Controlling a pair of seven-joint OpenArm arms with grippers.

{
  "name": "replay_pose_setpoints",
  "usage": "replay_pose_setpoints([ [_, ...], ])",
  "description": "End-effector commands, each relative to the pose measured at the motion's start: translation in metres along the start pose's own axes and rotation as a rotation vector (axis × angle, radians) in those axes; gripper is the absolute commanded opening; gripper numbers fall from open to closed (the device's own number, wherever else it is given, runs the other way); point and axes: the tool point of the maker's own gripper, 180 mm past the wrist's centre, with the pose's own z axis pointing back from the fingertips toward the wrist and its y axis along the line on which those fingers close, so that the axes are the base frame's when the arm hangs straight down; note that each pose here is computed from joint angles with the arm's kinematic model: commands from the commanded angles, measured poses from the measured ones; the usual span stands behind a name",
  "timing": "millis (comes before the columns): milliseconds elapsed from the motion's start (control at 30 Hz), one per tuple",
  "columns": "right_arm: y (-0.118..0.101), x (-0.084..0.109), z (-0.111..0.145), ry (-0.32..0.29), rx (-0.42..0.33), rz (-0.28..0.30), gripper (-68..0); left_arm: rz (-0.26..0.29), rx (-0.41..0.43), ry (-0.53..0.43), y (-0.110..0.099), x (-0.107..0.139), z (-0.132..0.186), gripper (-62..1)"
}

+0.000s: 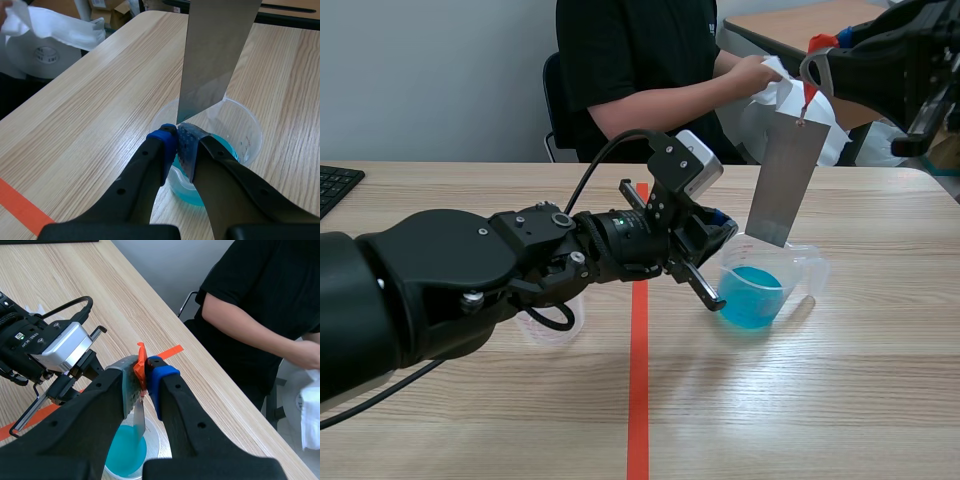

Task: Do the redox reaction experiment.
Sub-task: 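Point at the plate with the left hand, then lower the plate into the blue solution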

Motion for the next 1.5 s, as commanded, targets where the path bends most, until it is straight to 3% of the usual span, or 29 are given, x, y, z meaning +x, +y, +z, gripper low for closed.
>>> replay_pose_setpoints([
  [0, -0.003, 0.012, 0.001, -0.036, -0.004, 0.016, -66.2, -0.009, -0.002, -0.044, 0.002, 0.017, -0.005, -56.0],
  [733, -0.003, 0.012, 0.001, -0.036, -0.004, 0.016, -66.2, -0.014, 0.008, -0.064, 0.009, 0.013, 0.012, -56.0],
  [933, -0.003, 0.012, 0.001, -0.035, -0.004, 0.016, -66.2, -0.025, -0.001, -0.131, 0.004, 0.010, 0.062, -56.0],
  [1200, -0.003, 0.012, 0.001, -0.035, -0.004, 0.016, -66.2, -0.018, 0.069, -0.101, 0.015, -0.003, 0.157, -56.0],
  [1333, -0.003, 0.012, 0.001, -0.036, -0.004, 0.016, -66.2, 0.002, 0.125, -0.023, 0.019, -0.020, 0.210, -56.0],
  [1467, -0.004, 0.010, 0.001, -0.034, -0.008, 0.010, -66.2, 0.044, 0.170, 0.119, 0.013, -0.055, 0.259, -56.0],
])
